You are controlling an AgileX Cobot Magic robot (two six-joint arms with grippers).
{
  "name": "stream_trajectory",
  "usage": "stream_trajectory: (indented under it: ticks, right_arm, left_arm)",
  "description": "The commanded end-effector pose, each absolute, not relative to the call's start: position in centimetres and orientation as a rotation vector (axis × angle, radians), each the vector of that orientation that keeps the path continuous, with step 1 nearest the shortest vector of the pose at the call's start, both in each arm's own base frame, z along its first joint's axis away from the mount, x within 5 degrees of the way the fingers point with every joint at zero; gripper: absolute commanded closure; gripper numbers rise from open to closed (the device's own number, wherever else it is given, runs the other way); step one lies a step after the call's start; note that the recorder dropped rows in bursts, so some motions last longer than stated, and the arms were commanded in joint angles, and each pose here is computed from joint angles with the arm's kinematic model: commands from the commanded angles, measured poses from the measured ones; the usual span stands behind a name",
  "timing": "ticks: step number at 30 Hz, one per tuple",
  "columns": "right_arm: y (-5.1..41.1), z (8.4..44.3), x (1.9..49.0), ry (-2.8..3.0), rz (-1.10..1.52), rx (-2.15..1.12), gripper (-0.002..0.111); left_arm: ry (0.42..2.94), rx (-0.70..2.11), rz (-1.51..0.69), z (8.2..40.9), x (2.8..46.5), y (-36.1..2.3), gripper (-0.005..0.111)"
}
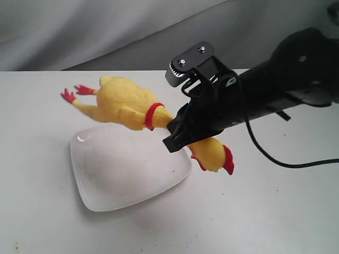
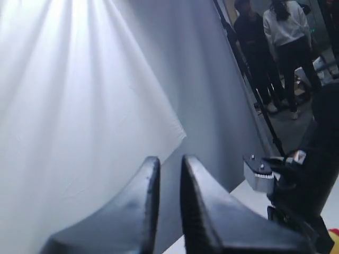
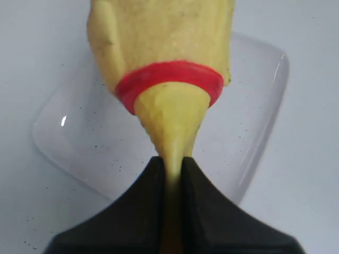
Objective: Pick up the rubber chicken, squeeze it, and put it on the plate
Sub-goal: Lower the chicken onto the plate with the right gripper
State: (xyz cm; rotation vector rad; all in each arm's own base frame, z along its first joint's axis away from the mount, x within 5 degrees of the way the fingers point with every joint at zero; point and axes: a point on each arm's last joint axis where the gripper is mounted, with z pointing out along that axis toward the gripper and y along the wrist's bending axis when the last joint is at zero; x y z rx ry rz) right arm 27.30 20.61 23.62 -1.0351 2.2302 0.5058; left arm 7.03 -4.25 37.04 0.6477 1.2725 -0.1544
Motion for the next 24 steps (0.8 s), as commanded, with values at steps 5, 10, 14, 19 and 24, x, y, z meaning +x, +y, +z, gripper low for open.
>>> stream_trajectory:
  ticks: [5,10,14,19,24]
  right_arm:
    - [22.2,19.7,29.6,2.169,0.518,-1.055,0.108]
    - [24.2,18.5,30.2,2.137,0.573,-1.13,0.108]
    - [25.8,17.2,30.5,2.141,0.577,-1.17,0.108]
    - [25.7,15.2,30.8,2.171,0.527,-1.207,0.108]
    - [25.7,13.9,30.8,2.195,0.515,-1.237,0.108]
  left_arm:
    - [1.302,0.598,-0.154,37.0,6.7,-3.5,0.106]
    - [1.339,0.578,-0.137,36.7,6.9,-3.2,0.106]
    - [1.357,0.569,-0.129,36.6,7.0,-3.1,0.106]
    - [1.359,0.568,-0.127,36.6,7.0,-3.1,0.106]
    - [1.359,0.568,-0.127,36.6,7.0,-3.1,0.106]
